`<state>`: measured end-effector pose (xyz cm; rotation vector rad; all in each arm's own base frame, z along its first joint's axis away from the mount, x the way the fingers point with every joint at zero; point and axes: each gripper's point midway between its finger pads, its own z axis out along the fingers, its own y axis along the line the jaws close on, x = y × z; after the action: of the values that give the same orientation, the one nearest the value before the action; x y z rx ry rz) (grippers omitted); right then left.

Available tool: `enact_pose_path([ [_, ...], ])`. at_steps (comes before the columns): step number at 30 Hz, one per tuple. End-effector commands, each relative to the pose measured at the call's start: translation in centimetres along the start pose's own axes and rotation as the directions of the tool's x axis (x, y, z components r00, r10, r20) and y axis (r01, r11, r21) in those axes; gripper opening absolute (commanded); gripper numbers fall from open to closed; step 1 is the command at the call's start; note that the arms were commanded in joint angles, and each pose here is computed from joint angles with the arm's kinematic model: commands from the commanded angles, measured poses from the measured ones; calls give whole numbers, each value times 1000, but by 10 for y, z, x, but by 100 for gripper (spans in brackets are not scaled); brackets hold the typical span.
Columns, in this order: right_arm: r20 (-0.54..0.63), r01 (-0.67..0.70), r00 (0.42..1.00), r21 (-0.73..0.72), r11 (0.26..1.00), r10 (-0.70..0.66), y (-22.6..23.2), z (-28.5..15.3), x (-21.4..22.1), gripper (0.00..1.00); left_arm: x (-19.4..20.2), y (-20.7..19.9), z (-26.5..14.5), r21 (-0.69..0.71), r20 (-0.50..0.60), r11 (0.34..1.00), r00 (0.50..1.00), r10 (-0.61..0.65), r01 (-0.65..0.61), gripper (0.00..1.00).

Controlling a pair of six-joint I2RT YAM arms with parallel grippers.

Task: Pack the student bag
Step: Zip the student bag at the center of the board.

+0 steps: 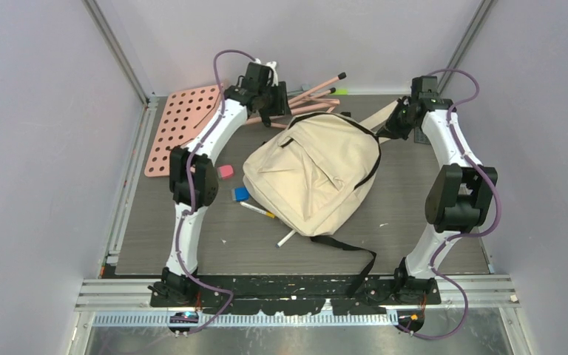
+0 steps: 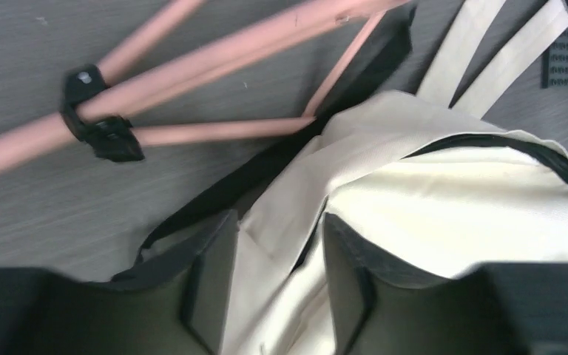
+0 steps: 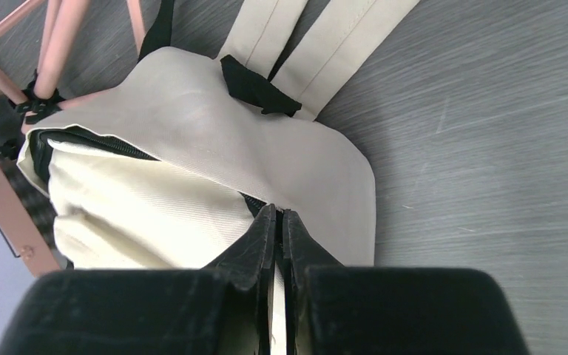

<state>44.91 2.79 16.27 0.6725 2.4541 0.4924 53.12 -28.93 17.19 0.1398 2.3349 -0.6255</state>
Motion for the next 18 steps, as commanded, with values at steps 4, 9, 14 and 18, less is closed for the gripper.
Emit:
enact_pose_path([
  [4, 105, 60, 993, -9, 998, -59, 7, -45, -31, 1, -75, -59, -57, 260, 256, 939, 953, 161, -228, 65],
  [9, 90, 77, 993, -27, 997, -74, 9, -46, -27, 1, -48, -116, -40, 400, 269, 831, 916, 298, -387, 66],
  [14, 78, 75, 994, -47, 996, -71, 12, -46, -23, 1, -17, -151, -12, 389, 296, 773, 863, 410, -501, 67],
  [18, 63, 68, 996, -63, 996, -64, 14, -45, -20, 1, -13, -163, 6, 366, 346, 745, 825, 447, -557, 71],
])
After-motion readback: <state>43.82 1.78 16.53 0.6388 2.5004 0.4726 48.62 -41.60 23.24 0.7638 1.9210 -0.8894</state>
